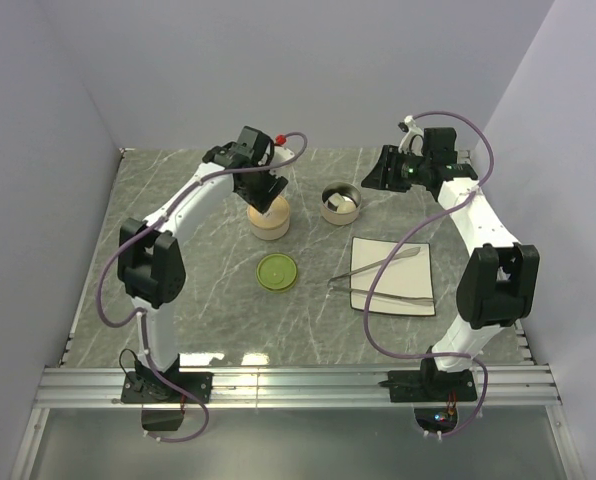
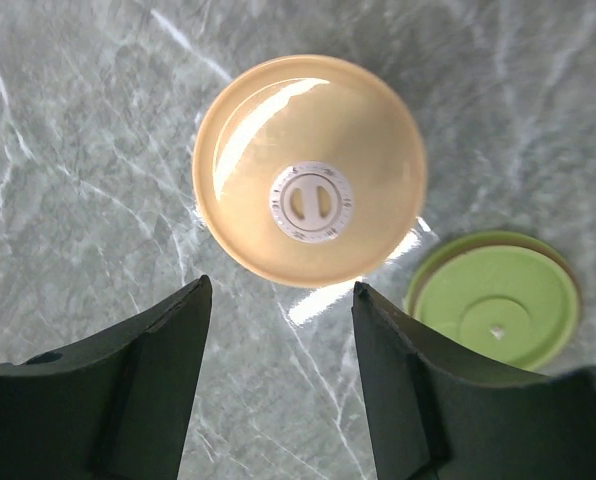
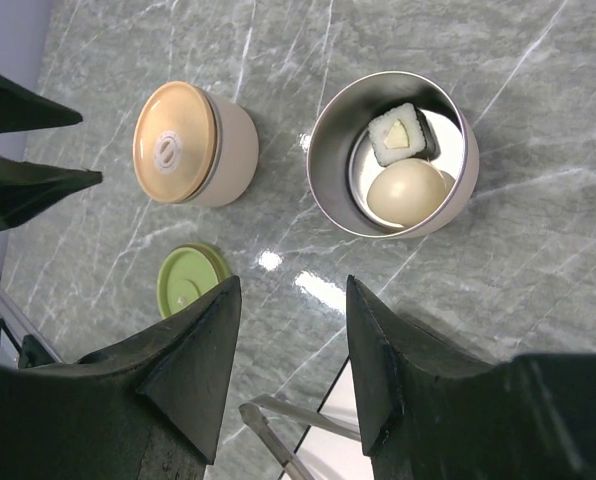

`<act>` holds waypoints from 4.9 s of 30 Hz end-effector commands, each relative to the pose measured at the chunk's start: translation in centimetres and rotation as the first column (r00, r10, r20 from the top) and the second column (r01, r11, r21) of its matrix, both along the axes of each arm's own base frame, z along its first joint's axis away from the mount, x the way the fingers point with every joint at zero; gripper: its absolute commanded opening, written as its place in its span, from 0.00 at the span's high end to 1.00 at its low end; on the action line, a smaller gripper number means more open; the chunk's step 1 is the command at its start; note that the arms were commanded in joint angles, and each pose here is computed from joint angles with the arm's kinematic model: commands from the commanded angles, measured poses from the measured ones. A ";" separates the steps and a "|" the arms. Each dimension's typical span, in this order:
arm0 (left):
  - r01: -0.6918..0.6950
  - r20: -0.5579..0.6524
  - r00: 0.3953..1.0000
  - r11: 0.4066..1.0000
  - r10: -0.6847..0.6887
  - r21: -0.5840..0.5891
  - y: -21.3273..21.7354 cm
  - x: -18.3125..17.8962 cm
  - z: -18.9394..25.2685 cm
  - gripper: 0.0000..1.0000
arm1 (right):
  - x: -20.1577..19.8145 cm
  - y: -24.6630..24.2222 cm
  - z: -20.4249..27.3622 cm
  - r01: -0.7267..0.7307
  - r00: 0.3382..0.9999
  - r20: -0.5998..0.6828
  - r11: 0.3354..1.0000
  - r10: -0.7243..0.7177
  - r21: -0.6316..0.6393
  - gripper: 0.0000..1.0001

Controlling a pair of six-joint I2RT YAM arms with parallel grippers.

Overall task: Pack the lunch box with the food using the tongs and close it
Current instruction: Pick up the lid of the lunch box with the left arm

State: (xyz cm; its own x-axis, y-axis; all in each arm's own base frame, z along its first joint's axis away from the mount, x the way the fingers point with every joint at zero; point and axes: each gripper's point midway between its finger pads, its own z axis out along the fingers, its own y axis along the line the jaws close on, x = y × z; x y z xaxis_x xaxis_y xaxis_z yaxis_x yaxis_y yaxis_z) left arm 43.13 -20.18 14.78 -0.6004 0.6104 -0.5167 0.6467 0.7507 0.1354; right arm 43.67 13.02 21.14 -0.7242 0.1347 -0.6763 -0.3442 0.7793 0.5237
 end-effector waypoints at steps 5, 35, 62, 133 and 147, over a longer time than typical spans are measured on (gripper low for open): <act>0.042 0.042 0.998 0.996 -0.039 -0.080 -1.3 -0.2 1.3 0.39 | -1.1 0.0 2.2 -0.031 0.998 0.059 0.999 0.031 0.006 0.46; -0.054 -0.153 0.987 0.998 0.047 -0.044 -2.3 0.9 -9.5 0.37 | -1.1 -0.4 0.5 -0.024 0.999 0.027 1.000 0.025 -0.020 0.46; -0.078 -0.349 0.935 0.996 0.060 -0.037 -0.4 -4.4 -13.5 0.37 | -0.8 -0.5 0.8 -0.026 0.999 0.028 0.999 0.027 -0.029 0.46; 0.955 0.003 0.270 0.268 -0.963 0.130 -1.2 -16.0 -11.6 0.67 | -5.2 0.2 0.6 -0.182 0.982 0.028 0.975 0.187 -0.130 0.21; 0.973 -0.155 0.200 0.178 -0.967 0.143 0.3 -17.3 -14.6 0.85 | -5.0 0.4 0.9 -0.198 0.978 0.036 0.972 0.204 -0.126 0.20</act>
